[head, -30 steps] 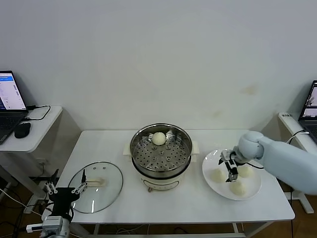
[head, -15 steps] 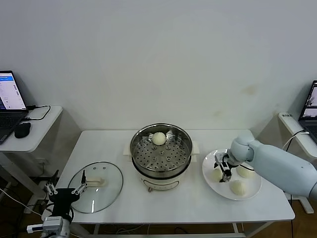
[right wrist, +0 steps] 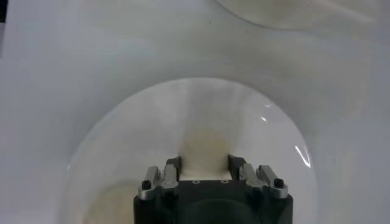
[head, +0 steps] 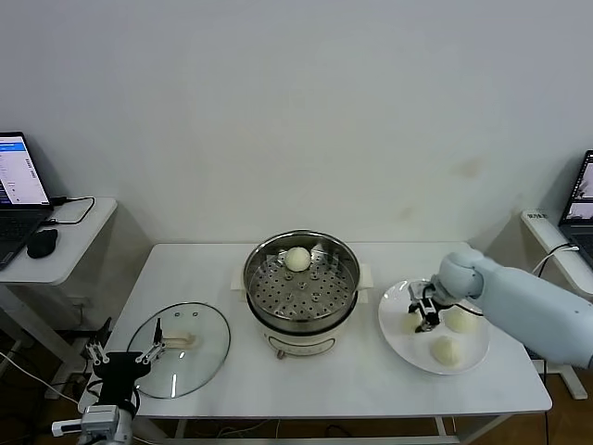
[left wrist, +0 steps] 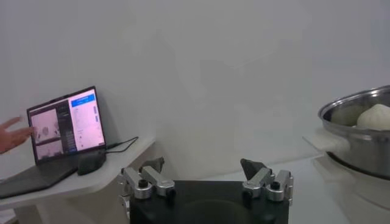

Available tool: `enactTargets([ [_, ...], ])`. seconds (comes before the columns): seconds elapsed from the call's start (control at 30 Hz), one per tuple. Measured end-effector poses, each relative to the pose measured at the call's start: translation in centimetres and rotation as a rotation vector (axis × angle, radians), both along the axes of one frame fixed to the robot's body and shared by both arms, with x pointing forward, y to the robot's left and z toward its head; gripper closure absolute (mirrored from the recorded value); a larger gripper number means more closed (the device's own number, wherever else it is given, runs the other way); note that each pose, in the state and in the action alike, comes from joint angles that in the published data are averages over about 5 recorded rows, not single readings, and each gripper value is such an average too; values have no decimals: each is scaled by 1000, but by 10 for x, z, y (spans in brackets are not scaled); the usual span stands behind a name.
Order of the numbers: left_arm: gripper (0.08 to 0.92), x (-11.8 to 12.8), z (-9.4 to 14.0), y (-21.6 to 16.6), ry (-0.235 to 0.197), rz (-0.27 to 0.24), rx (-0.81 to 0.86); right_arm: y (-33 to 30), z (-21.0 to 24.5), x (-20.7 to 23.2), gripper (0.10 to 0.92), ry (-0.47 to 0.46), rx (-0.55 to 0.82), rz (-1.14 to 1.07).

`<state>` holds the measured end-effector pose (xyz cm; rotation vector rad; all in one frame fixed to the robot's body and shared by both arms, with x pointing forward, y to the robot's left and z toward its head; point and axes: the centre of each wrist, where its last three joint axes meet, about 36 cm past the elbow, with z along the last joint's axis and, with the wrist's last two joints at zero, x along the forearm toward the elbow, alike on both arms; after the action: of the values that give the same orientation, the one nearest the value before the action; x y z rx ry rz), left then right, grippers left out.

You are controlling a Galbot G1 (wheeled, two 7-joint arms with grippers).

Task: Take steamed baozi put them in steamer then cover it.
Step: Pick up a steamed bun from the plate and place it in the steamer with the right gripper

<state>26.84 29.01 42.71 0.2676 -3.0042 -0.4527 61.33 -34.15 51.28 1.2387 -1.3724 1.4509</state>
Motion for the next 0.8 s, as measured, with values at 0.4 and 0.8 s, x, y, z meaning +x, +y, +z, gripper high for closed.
enactTargets([
  [0.4,177,3,5,-3,-12,-21,-3,47,142,2,505,-138,109,24],
  [0.8,177,6,7,0,-23,-15,-4,173,183,4,499,-133,239,35],
])
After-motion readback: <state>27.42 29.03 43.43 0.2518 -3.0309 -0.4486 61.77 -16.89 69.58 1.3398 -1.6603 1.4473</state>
